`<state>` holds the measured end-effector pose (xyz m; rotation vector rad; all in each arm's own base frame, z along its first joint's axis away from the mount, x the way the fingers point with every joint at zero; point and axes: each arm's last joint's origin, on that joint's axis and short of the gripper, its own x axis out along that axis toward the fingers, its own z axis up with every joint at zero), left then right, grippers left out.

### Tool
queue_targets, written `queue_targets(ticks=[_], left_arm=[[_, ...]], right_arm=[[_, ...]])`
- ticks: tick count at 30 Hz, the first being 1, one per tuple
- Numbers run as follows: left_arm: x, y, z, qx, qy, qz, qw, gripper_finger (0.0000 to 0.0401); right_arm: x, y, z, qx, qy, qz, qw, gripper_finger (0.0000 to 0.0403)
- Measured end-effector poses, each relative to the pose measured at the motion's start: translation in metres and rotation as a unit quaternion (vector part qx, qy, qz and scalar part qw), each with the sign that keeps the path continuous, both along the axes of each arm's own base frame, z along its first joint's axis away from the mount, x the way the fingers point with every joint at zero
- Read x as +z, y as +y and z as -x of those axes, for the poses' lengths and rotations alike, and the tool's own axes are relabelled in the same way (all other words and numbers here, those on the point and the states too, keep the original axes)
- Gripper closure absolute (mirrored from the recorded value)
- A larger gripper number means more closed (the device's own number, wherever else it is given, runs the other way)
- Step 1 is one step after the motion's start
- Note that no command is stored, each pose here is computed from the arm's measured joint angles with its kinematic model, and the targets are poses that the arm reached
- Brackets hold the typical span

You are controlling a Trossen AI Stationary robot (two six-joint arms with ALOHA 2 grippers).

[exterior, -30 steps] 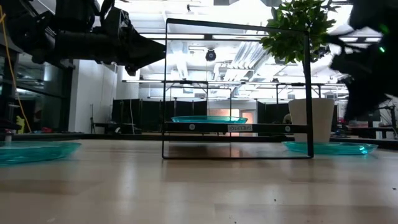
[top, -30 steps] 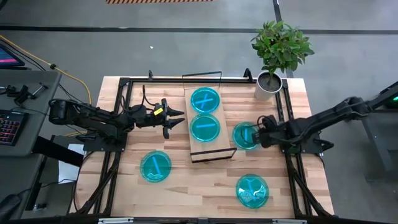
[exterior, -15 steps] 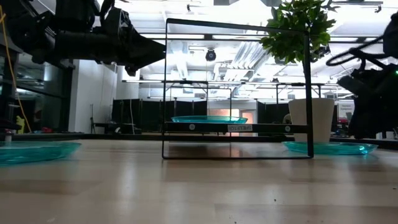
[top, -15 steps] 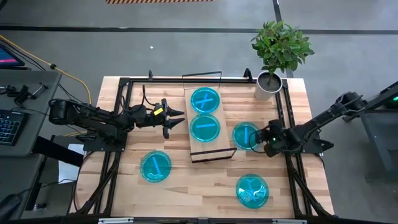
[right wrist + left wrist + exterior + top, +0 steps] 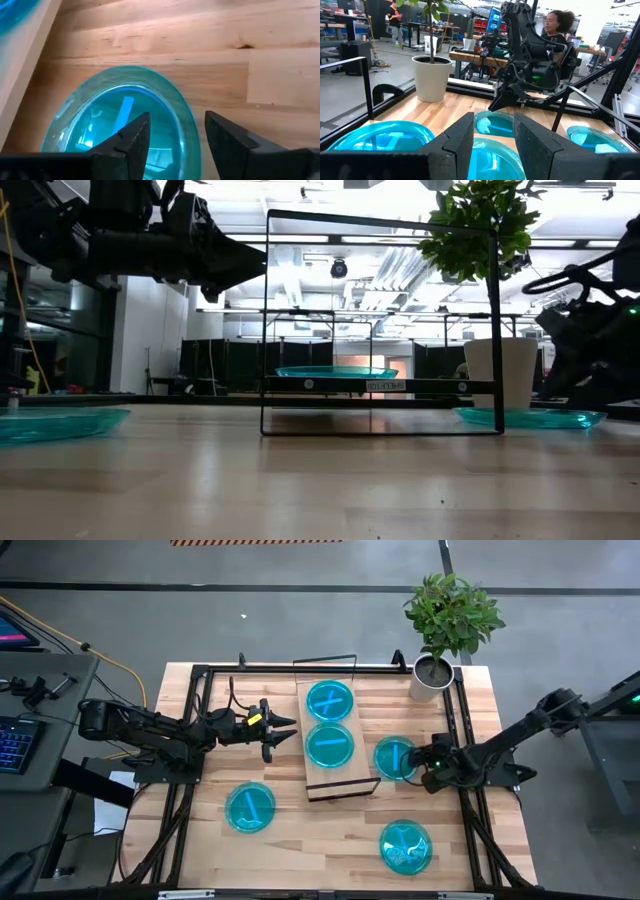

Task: Place and stack plates onto a shelf
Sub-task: Stack the blue plate on top of the blue plate on the shelf

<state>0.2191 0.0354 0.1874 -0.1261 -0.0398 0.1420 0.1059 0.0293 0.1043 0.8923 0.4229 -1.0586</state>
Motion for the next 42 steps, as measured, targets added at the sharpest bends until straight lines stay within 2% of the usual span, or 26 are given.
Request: queue_targets(ticks=[1, 2, 4, 10, 17, 23, 31, 42], left_arm=[[0.0, 0.0, 0.0, 0.0, 0.0, 0.0, 1.0, 0.0272], [0.0, 0.0, 0.0, 0.0, 0.0, 0.0, 1.0, 0.0272], [0.0, 0.0, 0.0, 0.0, 0.0, 0.0, 1.0, 0.0272], [0.0, 0.0, 0.0, 0.0, 0.0, 0.0, 1.0, 0.0272], [0.0, 0.0, 0.0, 0.0, 0.0, 0.0, 1.0, 0.0272], [0.0, 0.0, 0.0, 0.001, -0.001, -0.001, 1.0, 0.0272], [0.003, 0.0, -0.002, 0.002, -0.006, -0.002, 1.0, 0.0272], [0.003, 0.0, -0.002, 0.002, -0.006, -0.002, 1.0, 0.0272]], right_arm=[[-0.001, 0.001, -0.001, -0.001, -0.005, 0.0, 1.0, 0.0234], [-0.002, 0.003, -0.005, -0.01, -0.031, -0.036, 0.999, 0.0236], [-0.005, 0.004, -0.007, -0.009, -0.028, -0.042, 0.999, 0.0242], [-0.013, 0.006, -0.011, -0.013, -0.006, -0.022, 1.0, 0.026], [-0.012, 0.008, -0.018, 0.0, -0.043, -0.006, 0.999, 0.0265], [-0.004, 0.011, -0.034, 0.059, -0.074, 0.012, 0.995, 0.0265], [0.006, 0.004, -0.052, 0.125, -0.079, 0.052, 0.988, 0.0265], [0.016, 0.005, -0.064, 0.227, -0.077, 0.099, 0.966, 0.0265]])
